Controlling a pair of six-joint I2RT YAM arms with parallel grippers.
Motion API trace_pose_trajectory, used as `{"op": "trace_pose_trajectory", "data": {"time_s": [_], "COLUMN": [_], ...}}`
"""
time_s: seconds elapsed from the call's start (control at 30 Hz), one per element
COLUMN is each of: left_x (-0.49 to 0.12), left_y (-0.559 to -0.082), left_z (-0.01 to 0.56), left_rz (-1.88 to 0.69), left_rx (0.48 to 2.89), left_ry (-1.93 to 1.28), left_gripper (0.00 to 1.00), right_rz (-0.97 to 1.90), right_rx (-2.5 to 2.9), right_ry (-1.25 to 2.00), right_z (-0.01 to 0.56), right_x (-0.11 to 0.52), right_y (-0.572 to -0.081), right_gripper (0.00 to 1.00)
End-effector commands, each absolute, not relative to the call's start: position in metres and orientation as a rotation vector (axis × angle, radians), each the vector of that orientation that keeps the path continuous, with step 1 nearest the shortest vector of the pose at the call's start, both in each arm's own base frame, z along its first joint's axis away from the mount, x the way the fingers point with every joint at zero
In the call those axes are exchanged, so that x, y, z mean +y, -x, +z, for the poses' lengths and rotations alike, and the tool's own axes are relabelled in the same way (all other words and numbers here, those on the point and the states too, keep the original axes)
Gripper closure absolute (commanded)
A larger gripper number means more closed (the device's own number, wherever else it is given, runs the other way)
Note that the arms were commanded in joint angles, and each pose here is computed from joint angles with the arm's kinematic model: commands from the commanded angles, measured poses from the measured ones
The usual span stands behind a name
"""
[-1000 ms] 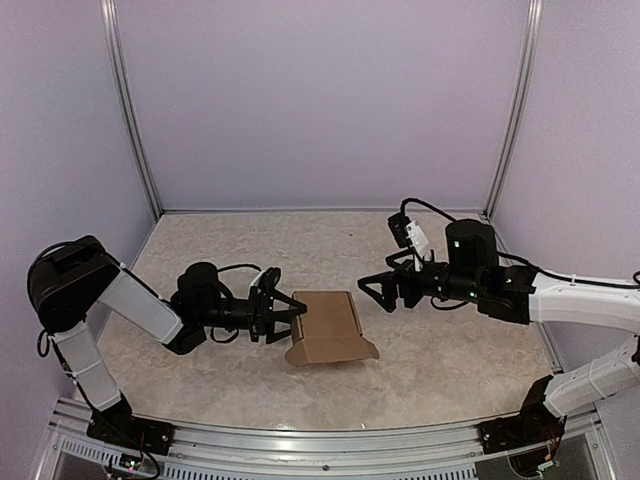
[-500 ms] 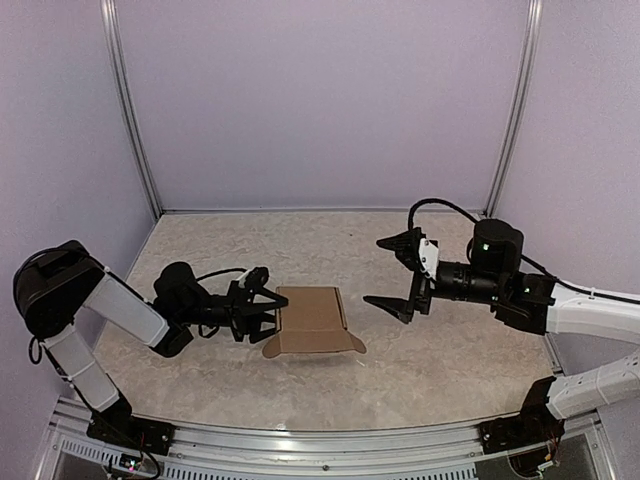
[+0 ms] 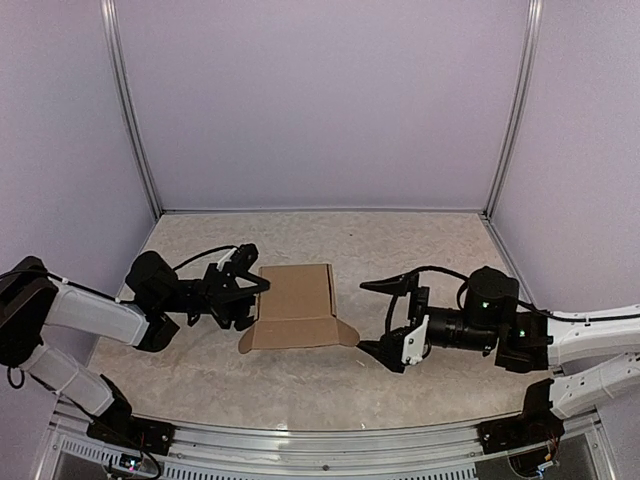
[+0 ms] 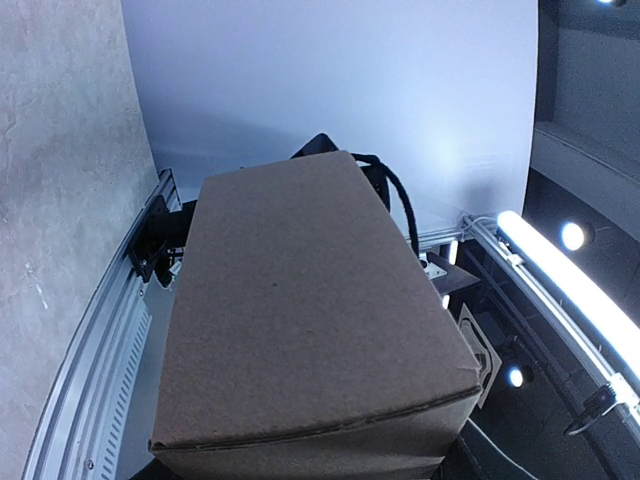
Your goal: Fold the paper box
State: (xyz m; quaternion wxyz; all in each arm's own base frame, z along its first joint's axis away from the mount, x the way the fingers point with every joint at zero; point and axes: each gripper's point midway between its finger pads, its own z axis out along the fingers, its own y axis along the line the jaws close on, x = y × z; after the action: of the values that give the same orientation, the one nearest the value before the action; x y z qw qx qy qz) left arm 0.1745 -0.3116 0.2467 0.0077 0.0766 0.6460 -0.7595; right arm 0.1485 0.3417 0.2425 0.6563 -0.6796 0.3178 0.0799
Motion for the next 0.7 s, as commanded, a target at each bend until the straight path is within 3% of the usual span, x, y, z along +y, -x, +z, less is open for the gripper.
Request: {"op": "trace_pose_trajectory", "data": {"time_s": [0.0, 0.67], "left_x": [-0.295, -0.304], "left_y": [-0.145, -0.108], "left_z": [0.298, 0.317], "left_rz": [-2.392, -2.476], "left_rx": [1.713, 1.67], "left_ry": [-0.535, -0.678], "left_gripper": [1.0, 1.0], "right_rz": [-0.046, -0.394], "right_rx": [0.555, 0.227], "right_ry": [1.434, 1.444], "right_z": [0.272, 0.286], "right_x": [0.349, 0.381], "right_y": [-0.14, -0.094], "right_gripper": [0.0, 0.0]}}
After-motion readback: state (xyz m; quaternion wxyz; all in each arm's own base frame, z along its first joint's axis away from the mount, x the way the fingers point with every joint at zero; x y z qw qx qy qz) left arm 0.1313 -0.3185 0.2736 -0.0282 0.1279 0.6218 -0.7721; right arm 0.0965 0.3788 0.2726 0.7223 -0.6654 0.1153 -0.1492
